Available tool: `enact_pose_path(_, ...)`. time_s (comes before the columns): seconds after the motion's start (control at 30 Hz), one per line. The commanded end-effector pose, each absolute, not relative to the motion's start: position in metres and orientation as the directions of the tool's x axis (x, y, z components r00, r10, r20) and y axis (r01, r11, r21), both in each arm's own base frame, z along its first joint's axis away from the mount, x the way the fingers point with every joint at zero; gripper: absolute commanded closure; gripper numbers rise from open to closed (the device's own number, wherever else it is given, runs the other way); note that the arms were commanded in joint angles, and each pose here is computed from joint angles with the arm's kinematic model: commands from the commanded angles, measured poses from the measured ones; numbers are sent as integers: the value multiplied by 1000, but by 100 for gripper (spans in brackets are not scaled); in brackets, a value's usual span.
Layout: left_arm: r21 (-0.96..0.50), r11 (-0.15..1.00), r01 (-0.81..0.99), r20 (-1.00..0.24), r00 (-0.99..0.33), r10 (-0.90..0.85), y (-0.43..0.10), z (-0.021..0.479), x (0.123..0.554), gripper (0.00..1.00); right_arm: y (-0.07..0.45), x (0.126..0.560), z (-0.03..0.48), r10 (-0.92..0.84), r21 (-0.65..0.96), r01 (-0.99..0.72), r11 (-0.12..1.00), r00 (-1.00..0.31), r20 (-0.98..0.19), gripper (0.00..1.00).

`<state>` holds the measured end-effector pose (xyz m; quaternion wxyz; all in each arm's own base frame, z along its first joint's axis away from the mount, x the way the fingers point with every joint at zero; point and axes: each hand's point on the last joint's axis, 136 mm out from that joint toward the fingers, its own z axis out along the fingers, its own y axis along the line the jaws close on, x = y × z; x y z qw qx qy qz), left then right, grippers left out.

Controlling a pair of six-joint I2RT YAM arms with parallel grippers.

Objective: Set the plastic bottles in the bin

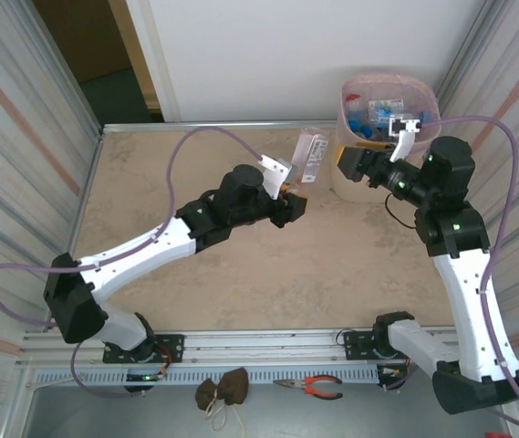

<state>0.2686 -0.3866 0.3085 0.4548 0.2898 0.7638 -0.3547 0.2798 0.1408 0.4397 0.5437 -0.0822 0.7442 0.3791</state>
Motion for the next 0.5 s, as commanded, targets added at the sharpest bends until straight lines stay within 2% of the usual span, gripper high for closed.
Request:
enact_pose_path(0.0,-214,481,850,-953,-291,90,-390,353,254,78,153,281,446,305,487,-555,675,-391,-868,23)
enact_pose_path(0.27,-214,460,862,-957,-280,81,-390,365,250,79,179,291,439,291,526,-573,629,-454,-842,10)
enact_pose_path(0.47,-220,453,864,-955,-284,79,-392,364,250,79,194,296,431,278,544,-568,617,-490,-826,7)
